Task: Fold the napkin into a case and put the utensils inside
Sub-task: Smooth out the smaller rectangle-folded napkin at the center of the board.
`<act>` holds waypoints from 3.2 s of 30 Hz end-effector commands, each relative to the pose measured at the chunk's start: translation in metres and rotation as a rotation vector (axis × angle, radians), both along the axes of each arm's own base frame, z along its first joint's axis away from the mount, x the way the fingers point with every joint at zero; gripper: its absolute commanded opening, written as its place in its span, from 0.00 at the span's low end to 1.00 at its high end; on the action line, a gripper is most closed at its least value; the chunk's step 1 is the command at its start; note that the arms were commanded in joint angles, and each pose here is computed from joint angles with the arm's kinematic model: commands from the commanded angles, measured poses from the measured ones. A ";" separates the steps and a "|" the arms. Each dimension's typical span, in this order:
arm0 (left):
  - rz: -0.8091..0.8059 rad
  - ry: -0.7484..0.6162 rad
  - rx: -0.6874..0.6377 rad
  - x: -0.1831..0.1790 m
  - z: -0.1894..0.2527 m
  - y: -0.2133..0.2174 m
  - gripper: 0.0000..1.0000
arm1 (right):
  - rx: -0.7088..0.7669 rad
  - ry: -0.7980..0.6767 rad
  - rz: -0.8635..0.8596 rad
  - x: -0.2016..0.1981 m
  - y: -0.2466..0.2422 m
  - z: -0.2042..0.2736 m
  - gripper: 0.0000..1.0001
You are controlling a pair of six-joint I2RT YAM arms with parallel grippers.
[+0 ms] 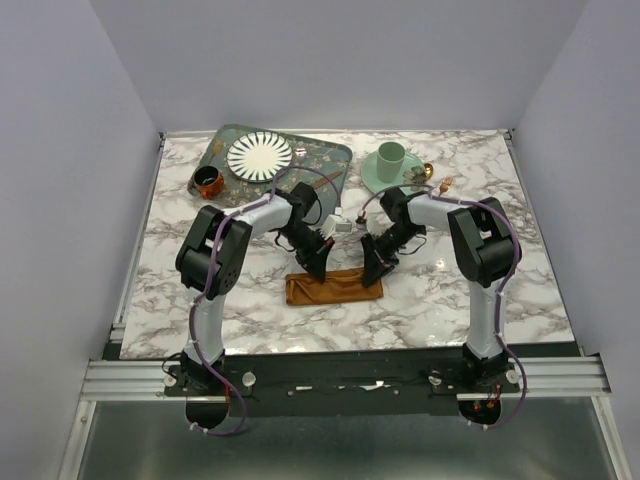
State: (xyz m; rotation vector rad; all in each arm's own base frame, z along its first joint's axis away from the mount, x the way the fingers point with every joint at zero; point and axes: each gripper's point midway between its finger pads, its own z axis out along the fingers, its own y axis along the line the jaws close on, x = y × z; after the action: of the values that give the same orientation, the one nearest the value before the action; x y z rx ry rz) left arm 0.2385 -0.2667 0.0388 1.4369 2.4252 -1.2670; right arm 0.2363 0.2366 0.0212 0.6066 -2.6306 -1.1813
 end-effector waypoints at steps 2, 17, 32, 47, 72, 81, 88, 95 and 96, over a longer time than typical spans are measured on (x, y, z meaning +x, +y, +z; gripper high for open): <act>0.007 -0.036 -0.061 0.013 0.026 -0.011 0.00 | -0.025 -0.110 0.056 0.015 -0.003 0.007 0.24; 0.084 0.071 -0.059 0.036 -0.003 -0.005 0.00 | 0.003 -0.132 0.029 0.035 0.009 0.012 0.29; 0.221 -0.031 -0.111 0.075 0.021 0.010 0.41 | -0.074 -0.027 -0.031 0.027 0.003 -0.030 0.27; 0.214 0.062 -0.338 0.002 0.091 -0.015 0.48 | -0.020 0.020 -0.057 0.023 0.010 -0.031 0.25; 0.549 0.467 -0.161 0.013 -0.043 0.007 0.42 | 0.109 0.002 -0.042 0.016 0.017 -0.007 0.31; 0.550 0.435 -0.150 0.012 -0.040 0.010 0.41 | 0.286 0.057 -0.025 -0.021 0.027 0.064 0.38; 0.532 0.440 -0.135 0.007 -0.044 0.012 0.41 | 0.234 0.124 -0.011 -0.035 0.033 0.029 0.37; 0.508 0.433 -0.112 0.003 -0.045 0.017 0.40 | 0.134 0.194 -0.082 -0.018 0.015 -0.026 0.35; 0.509 0.427 -0.111 0.004 -0.045 0.016 0.41 | 0.127 0.209 -0.084 -0.021 0.014 -0.029 0.35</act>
State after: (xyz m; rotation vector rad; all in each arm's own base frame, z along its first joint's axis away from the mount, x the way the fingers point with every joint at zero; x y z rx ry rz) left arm 0.2450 -0.2658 0.0304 0.4864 2.5259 -1.8721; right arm 0.2084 0.2624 0.0246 0.4590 -2.3860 -1.4890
